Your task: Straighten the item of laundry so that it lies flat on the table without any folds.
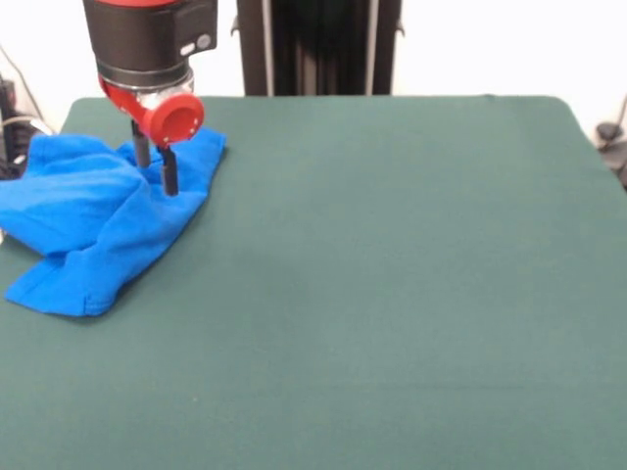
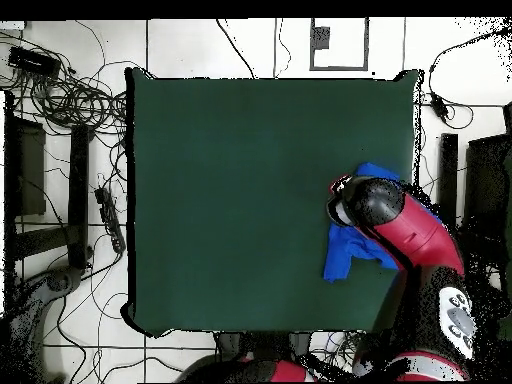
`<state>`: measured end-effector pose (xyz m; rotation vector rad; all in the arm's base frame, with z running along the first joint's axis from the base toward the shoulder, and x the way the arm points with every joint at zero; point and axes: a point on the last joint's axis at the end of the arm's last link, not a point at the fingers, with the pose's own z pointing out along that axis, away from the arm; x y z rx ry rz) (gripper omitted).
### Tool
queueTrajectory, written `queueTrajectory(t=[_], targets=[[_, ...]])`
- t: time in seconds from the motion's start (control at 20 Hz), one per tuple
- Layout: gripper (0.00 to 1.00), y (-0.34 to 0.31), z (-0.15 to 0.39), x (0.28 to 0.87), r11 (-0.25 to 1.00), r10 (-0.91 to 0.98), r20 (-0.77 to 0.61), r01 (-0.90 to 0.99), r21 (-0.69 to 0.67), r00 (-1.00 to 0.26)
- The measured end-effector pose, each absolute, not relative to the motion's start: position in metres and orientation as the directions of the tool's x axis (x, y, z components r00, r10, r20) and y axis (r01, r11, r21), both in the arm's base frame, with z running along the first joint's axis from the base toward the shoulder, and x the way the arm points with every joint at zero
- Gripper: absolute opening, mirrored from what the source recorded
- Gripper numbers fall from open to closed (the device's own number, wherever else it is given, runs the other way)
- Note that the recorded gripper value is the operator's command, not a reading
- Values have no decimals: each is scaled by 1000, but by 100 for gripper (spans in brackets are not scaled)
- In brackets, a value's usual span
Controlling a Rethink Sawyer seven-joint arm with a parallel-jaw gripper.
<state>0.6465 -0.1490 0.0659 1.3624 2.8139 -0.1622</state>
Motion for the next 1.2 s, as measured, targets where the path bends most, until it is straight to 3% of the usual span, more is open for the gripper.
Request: queueTrajectory(t=[1.2], targets=[[100, -142, 61, 660, 529, 847, -56, 849, -19, -529]])
